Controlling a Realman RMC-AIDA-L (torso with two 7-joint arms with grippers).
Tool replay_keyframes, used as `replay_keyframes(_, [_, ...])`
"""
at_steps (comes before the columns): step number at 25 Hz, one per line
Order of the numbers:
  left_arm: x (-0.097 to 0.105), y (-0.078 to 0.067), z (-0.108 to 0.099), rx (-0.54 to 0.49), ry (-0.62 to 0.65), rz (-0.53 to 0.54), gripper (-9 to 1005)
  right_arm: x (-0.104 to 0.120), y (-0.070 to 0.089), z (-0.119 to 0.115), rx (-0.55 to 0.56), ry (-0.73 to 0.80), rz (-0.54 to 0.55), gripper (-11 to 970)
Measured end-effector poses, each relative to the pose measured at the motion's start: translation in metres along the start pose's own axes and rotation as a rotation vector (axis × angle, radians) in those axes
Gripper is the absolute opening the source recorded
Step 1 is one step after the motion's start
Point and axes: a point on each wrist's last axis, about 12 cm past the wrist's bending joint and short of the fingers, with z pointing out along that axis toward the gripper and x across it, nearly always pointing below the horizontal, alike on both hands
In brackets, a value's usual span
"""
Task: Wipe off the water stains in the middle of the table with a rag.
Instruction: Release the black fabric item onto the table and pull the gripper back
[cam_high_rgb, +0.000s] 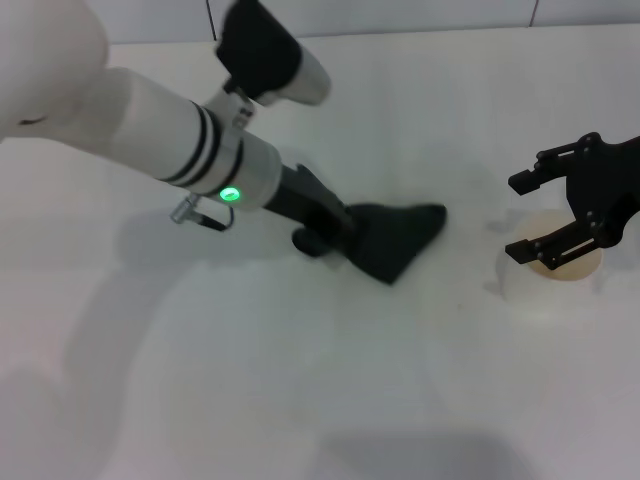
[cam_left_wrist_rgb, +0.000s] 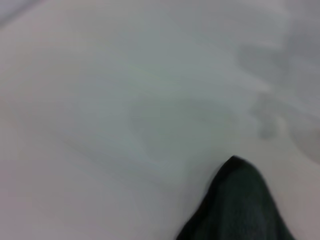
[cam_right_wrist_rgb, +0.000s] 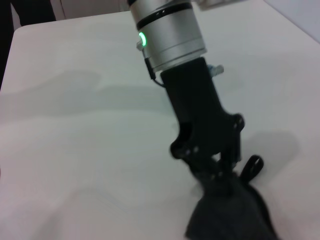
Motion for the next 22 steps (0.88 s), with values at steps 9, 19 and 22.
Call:
replay_keyframes(9, [0.01, 0.001, -0.028, -0.016, -0.116, 0.015, 205, 0.003, 0.001, -0.002, 0.006, -0.005, 0.007, 855])
replay_keyframes(19, [0.064, 0.006, -0.087, 0.04, -0.235, -0.041, 213, 0.009, 0.006, -0.006, 0.012, -0.023, 0.02, 854])
replay_keyframes(22, [0.076, 0.007, -0.094, 0.047, -0.251, -0.041, 216, 0.011, 0.006, -0.006, 0.015, -0.028, 0.024, 854])
